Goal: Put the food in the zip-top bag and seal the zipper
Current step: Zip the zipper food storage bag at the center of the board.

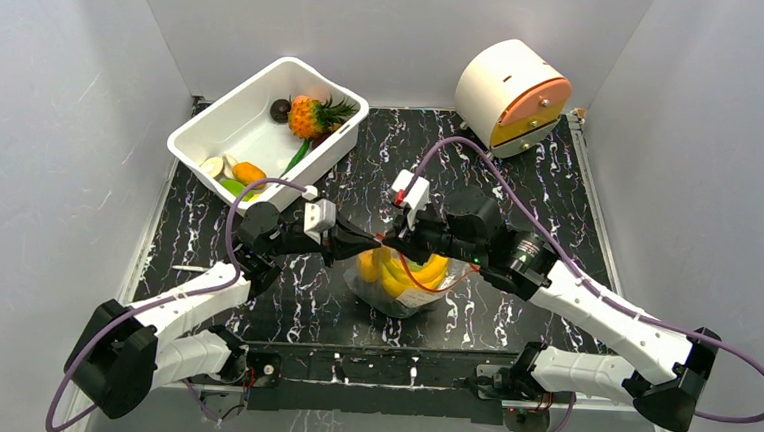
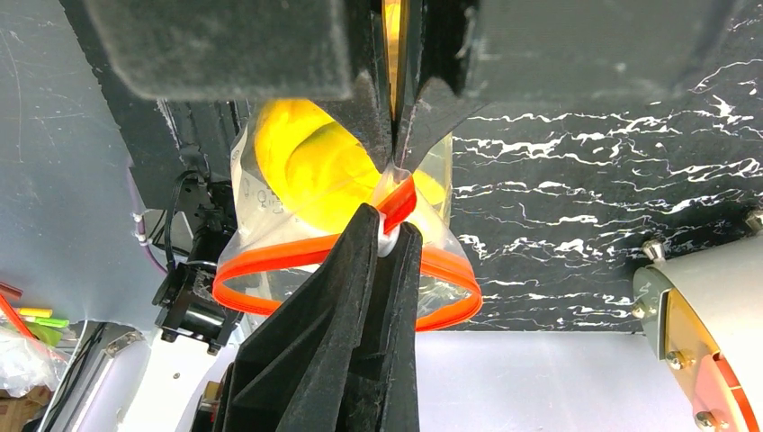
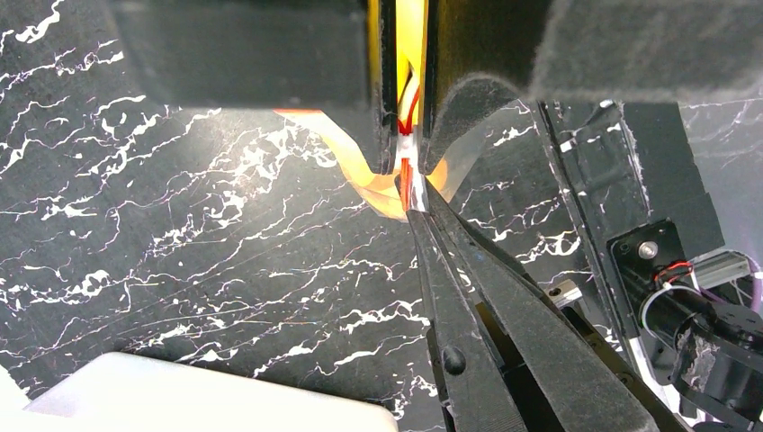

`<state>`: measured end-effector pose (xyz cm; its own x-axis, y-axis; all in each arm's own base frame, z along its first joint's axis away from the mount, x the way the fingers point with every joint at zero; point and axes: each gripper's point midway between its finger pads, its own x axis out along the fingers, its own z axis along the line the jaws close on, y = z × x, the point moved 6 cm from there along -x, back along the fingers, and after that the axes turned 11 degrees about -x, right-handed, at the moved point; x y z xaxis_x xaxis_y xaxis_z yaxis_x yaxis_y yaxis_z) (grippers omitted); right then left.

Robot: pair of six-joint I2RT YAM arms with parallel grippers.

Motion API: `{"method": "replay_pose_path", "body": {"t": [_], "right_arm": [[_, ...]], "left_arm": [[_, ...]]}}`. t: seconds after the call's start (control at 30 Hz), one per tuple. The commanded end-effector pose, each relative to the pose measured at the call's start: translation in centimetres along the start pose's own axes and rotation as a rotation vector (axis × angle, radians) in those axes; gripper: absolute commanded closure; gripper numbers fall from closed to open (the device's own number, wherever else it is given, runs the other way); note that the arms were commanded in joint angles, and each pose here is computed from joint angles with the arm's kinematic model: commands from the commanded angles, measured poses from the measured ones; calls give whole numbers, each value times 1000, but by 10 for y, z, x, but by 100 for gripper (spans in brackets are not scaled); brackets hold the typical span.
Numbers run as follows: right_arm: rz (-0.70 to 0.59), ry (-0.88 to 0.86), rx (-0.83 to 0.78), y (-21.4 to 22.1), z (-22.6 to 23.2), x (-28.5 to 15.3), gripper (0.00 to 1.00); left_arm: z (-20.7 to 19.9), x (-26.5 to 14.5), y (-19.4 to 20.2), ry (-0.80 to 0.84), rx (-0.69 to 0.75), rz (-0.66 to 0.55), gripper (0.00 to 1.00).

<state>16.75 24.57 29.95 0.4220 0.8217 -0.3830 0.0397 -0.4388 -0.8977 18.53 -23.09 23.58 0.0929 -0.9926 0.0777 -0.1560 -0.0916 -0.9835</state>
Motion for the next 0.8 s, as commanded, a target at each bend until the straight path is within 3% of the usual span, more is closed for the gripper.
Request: {"method": "replay_pose_path", "body": {"t": [0.0,0.43,0.6,0.77], "right_arm": [[25,61,-3,4,-6,-18,100],[-36,57,-9,-3,-5,-27,100],[-112,24,-8,-6,1,-24,100],[-161,-28,-22,-14,6,-24,100]], "left_arm": [[1,-6,-22,-14,109,-78,100],[-2,-9,-31,-36,81,-101,100],[-8,-14,-32,-17,87,-2,58],[-16,-13,-28,72,59,78,52]]}}
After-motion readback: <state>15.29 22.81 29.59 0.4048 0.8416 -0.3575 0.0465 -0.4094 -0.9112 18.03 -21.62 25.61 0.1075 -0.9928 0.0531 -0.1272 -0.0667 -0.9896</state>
